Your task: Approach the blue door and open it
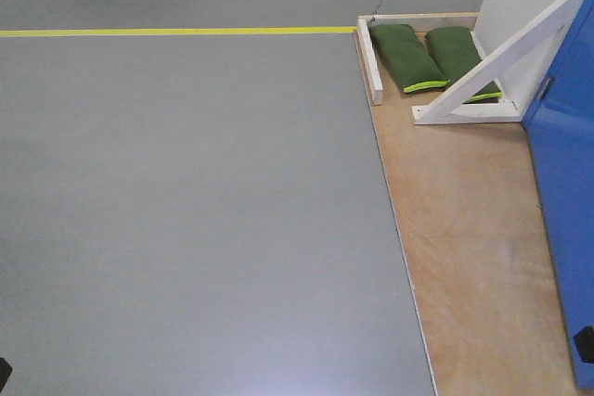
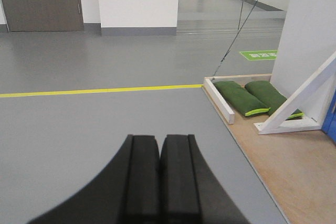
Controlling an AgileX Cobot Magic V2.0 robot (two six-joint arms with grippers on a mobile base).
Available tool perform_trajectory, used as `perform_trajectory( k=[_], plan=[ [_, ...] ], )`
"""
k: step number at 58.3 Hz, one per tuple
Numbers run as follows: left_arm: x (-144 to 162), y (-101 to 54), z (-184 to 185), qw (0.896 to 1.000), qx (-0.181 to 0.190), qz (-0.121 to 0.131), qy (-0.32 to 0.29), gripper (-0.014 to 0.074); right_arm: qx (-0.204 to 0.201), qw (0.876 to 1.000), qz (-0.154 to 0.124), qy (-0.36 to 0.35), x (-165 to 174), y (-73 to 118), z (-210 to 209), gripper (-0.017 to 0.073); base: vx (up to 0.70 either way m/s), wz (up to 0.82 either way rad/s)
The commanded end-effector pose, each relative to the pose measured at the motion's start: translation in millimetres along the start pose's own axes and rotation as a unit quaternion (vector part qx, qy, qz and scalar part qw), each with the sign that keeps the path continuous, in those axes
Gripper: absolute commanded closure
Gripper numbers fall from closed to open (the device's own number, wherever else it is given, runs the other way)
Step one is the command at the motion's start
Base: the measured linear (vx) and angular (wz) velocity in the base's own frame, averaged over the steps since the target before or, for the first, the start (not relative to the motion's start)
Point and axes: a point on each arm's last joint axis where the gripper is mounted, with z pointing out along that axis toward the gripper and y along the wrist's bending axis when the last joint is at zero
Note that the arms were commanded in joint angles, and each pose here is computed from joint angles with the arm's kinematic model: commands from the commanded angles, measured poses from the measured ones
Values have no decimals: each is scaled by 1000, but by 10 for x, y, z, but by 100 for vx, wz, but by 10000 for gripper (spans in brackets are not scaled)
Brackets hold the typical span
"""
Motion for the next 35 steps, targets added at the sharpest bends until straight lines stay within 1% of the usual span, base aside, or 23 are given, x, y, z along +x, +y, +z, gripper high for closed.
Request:
perform_trajectory(
  k=[1,16,35],
  plan=[
    [-167,-6,-36,998,3,-4,-63,521,-10,999,-5,-46,-70,19,-11,561,14,2],
    [-167,-6,-36,998,3,-4,-63,521,-10,999,-5,-46,-70,19,-11,561,11,3],
    [-167,-6,-36,998,3,-4,-63,521,-10,999,-5,-46,-70,19,-11,561,3,0]
  ],
)
